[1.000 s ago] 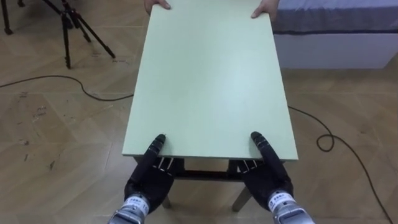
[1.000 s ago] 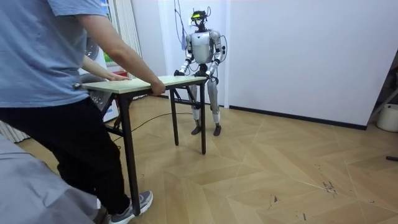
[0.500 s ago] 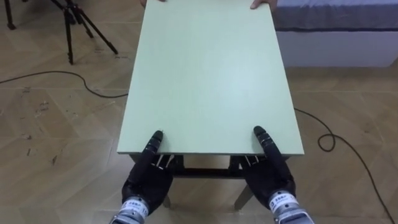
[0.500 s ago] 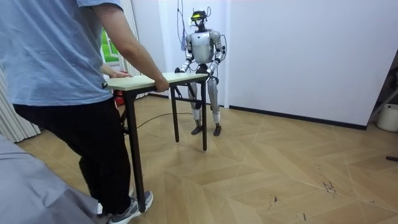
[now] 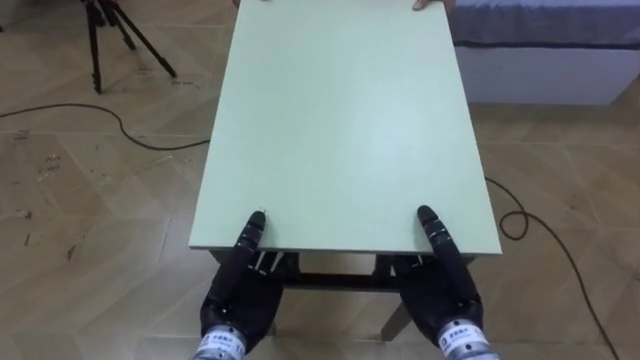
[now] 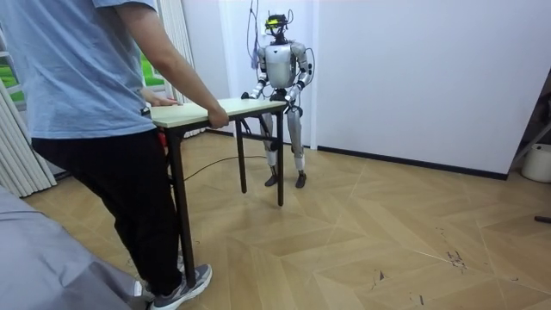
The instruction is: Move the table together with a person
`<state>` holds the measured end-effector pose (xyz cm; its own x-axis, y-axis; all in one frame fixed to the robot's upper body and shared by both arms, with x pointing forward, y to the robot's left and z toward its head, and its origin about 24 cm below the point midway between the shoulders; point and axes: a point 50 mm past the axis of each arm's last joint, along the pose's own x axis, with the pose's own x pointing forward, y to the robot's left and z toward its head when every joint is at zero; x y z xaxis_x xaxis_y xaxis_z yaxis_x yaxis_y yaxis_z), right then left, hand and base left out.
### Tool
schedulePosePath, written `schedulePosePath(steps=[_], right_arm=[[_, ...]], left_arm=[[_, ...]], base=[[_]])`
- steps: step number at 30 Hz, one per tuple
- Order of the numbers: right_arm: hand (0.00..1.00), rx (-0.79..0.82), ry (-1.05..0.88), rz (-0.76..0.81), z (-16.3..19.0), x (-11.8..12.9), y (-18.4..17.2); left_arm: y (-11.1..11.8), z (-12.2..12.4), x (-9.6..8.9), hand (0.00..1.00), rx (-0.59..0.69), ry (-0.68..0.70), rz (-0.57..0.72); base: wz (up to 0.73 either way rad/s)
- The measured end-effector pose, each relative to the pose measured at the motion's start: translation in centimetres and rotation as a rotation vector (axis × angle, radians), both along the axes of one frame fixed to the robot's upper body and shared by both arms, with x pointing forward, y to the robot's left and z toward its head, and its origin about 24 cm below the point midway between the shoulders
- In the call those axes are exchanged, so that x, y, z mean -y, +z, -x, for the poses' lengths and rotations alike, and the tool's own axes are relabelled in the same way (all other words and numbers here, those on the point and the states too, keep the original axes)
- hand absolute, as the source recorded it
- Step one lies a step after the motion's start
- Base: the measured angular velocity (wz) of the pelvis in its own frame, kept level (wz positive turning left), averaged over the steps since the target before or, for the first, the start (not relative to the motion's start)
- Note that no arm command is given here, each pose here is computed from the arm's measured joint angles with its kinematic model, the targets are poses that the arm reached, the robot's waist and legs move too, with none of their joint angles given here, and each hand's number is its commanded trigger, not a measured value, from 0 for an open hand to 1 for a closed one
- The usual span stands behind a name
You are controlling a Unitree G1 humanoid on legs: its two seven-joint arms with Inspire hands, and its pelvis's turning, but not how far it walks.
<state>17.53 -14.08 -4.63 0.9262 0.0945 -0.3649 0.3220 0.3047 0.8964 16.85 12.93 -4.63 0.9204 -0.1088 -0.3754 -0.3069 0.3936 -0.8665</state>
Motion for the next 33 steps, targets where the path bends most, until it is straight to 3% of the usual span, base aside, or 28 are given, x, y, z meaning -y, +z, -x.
schedulePosePath(steps=[13, 22, 28, 33], right_arm=[[1.00, -0.001, 0.011, -0.080, 0.5, -0.9, -0.3], [1.00, -0.017, 0.013, -0.049, 1.3, -0.3, -0.7], [1.00, 0.058, 0.032, -0.034, 0.3, 0.0, 0.1], [1.00, 0.132, 0.042, -0.016, -1.9, 0.0, 1.3]], left_arm=[[0.0, 0.2, -0.5, 1.00, 0.002, 0.004, 0.013], [-0.5, 1.3, -0.6, 1.00, -0.036, -0.007, 0.039], [0.0, 0.8, -0.3, 1.00, -0.004, -0.009, 0.066], [0.8, -1.5, 0.0, 1.00, 0.052, -0.018, 0.084]], base=[[-0.01], [-0.03], [0.18], [0.12]])
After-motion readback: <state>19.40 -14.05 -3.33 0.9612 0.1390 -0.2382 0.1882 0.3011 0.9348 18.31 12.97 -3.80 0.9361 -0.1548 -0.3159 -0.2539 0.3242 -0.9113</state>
